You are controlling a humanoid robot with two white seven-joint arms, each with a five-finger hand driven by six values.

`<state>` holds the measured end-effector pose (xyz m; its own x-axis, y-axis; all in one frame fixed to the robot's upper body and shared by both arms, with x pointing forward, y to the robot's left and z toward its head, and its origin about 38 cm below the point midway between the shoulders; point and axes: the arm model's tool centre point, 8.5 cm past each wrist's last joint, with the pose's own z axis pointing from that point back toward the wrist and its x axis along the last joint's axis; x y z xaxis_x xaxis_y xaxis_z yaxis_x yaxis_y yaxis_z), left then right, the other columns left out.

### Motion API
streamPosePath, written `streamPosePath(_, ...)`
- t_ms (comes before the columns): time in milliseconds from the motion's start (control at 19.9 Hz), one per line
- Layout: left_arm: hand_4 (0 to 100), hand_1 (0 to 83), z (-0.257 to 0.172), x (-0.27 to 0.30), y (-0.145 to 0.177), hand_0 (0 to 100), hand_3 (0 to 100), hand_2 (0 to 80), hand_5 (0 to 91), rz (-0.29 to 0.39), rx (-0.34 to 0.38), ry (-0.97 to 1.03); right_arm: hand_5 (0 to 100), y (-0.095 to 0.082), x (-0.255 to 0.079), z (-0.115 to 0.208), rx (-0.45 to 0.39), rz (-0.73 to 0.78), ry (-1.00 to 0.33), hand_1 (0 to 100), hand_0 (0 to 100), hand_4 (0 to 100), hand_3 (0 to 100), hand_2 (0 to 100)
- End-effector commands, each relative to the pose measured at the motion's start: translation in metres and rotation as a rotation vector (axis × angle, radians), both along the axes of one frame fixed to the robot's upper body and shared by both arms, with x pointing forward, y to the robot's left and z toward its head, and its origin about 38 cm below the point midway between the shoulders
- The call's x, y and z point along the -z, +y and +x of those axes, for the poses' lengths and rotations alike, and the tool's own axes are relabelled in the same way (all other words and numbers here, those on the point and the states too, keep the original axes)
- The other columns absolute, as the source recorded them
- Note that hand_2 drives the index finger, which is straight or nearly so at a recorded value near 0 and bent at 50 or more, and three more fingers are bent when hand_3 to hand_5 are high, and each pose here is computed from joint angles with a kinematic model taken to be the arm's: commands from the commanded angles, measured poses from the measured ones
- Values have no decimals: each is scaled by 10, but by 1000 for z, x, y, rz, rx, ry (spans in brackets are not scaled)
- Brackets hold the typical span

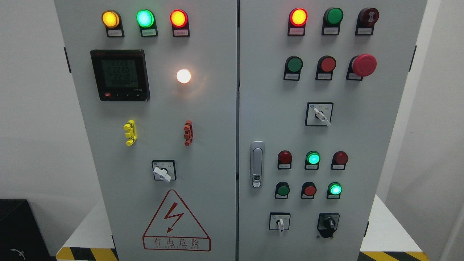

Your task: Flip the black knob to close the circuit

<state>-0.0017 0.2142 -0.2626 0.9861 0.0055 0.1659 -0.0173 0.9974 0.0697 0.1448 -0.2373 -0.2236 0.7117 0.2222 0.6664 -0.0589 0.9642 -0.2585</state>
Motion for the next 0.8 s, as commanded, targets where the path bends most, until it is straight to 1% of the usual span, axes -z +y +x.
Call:
streamPosePath(0,0,556,-7,0,-1,120,0,0,0,-2,43,22,738,9,-49,80,-101,-74,-244,136,0,743,919,767)
streamPosePath(151,0,556,-7,0,-1,120,0,0,0,-2,42,22,751,12,-62,99,-112,-88,-288,136,0,756,935,786)
streamPosePath(502,0,556,-7,0,-1,120,0,0,0,-2,42,20,758,10,-101,156,-53,-117,-442,138,0,765,938,783)
streamPosePath(602,0,556,-7,0,-1,120,0,0,0,-2,43,22,759,10,-111,165,-64,-126,-476,138,0,765,938,782)
streamPosePath(703,0,556,-7,0,-1,120,0,0,0,-2,43,22,759,11,-119,172,-116,-174,-506,140,0,765,937,782)
streamPosePath(753,0,556,-7,0,-1,120,0,0,0,-2,42,22,759,8,-124,175,-125,-193,-520,144,0,765,937,783)
